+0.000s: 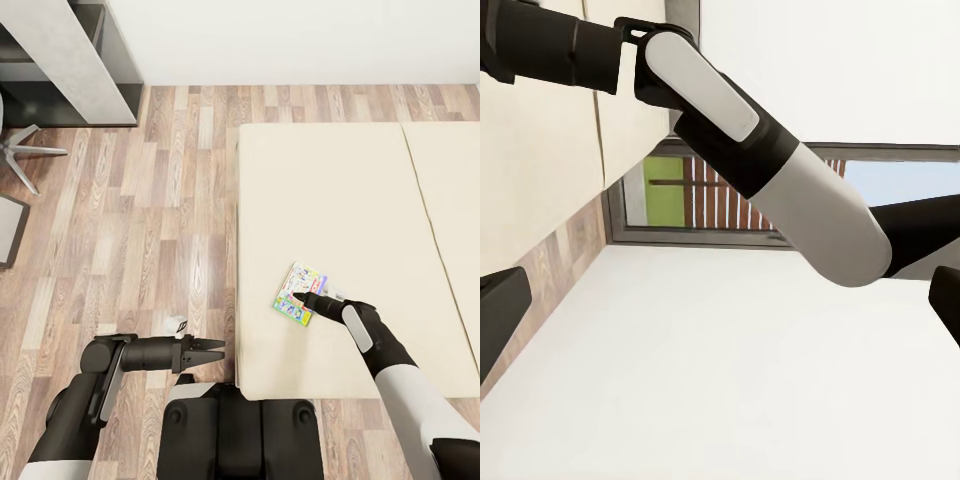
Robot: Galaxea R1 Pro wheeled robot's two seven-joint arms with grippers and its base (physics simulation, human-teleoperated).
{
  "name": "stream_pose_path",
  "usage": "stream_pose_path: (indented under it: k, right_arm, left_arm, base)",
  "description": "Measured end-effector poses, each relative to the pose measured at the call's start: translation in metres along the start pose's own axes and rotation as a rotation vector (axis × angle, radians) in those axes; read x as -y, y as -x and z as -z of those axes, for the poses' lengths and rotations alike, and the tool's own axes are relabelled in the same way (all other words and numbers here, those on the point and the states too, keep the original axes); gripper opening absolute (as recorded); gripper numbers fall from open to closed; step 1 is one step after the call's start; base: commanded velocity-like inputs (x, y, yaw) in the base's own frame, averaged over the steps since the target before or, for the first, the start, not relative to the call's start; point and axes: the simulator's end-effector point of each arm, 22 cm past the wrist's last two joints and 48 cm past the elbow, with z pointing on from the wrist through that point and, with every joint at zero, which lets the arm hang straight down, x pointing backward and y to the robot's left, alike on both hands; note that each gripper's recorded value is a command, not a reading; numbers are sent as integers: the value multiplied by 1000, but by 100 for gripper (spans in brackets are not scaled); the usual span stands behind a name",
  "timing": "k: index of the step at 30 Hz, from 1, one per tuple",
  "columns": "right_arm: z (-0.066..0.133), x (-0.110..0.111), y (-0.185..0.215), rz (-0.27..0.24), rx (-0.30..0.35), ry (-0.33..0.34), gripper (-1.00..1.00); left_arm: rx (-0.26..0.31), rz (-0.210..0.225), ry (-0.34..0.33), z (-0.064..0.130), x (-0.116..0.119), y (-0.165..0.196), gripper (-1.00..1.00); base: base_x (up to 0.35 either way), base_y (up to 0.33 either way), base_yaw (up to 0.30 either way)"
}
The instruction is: Put all the toys in the child's room - the three board games (two on the bed and one on the table), the two jigsaw puzzles on the table, and the tennis ball on the table - inside the toy box on the table in the child's room.
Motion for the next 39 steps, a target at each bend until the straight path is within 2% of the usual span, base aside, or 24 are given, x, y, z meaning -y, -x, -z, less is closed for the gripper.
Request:
stream_pose_path:
  k: [39]
  right_arm:
    - [0,-4,-2,-3,-6,9,100]
  left_arm:
    - [0,0,0,0,0,0,100]
  base:
    - [0,0,0]
